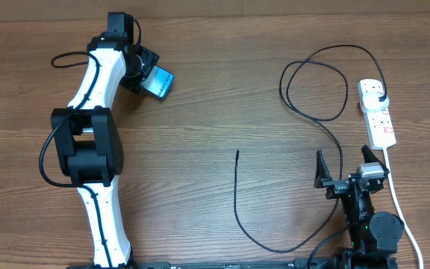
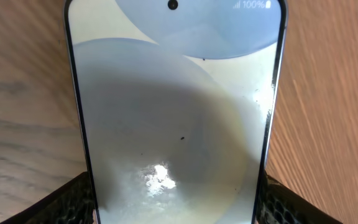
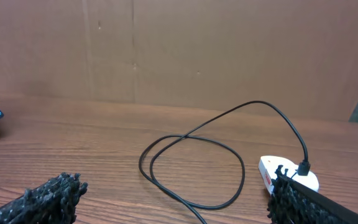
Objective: Plug charger to phone and switch on socket
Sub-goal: 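Lift the phone with the left gripper and tilt it upright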
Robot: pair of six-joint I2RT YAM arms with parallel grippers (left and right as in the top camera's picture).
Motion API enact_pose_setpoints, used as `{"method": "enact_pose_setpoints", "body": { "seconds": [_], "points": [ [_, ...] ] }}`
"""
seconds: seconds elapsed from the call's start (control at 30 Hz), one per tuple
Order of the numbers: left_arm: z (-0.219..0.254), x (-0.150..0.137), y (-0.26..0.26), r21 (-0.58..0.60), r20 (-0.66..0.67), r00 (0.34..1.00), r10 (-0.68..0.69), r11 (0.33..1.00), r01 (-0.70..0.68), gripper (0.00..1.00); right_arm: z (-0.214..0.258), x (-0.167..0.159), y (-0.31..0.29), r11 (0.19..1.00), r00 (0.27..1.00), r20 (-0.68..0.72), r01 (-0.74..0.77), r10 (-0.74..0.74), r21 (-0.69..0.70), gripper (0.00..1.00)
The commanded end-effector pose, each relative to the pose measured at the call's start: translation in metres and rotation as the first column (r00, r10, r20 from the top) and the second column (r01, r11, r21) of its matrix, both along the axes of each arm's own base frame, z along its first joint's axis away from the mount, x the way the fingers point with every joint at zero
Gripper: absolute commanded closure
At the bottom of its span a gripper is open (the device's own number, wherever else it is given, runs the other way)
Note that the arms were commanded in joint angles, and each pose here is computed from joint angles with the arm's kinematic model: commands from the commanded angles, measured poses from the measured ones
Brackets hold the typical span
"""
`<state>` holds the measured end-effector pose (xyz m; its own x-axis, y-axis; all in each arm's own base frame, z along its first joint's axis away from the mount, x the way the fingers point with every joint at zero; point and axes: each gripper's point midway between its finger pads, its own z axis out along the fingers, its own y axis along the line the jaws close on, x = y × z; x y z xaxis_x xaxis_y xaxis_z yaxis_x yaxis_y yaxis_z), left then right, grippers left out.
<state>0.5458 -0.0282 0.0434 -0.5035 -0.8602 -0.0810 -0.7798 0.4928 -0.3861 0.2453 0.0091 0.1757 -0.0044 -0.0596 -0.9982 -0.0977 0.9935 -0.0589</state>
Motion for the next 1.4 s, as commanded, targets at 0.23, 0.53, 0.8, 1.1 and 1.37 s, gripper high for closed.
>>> {"method": "enact_pose_setpoints", "body": {
  "seconds": [0.23, 0.53, 0.8, 1.1, 1.37],
  "points": [
    [0.018, 0.016, -0.033, -0.075, 0.105, 0.979, -0.173, 0.981, 0.181, 0.96, -0.003, 0.000, 0.002, 1.000, 1.000, 0.000, -0.009, 0.009, -0.001, 0.00],
    [0.026, 0.018, -0.063, -0.126, 0.165, 0.947, -0.275, 0.947, 0.296, 0.96, -0.003, 0.000, 0.002, 1.000, 1.000, 0.001, -0.009, 0.009, -0.001, 0.00],
    [0.037, 0.017, -0.092, -0.211, 0.222, 0.918, -0.329, 0.903, 0.375, 0.96, -0.003, 0.000, 0.002, 1.000, 1.000, 0.001, -0.009, 0.009, -0.001, 0.00],
    [0.047, 0.011, -0.111, -0.322, 0.248, 0.905, -0.345, 0.852, 0.413, 0.96, -0.003, 0.000, 0.002, 1.000, 1.000, 0.001, -0.009, 0.009, -0.001, 0.00],
    [0.060, 0.006, -0.128, -0.417, 0.281, 0.892, -0.355, 0.792, 0.446, 0.96, -0.003, 0.000, 0.002, 1.000, 1.000, 0.001, -0.009, 0.009, -0.001, 0.00]
  ]
}}
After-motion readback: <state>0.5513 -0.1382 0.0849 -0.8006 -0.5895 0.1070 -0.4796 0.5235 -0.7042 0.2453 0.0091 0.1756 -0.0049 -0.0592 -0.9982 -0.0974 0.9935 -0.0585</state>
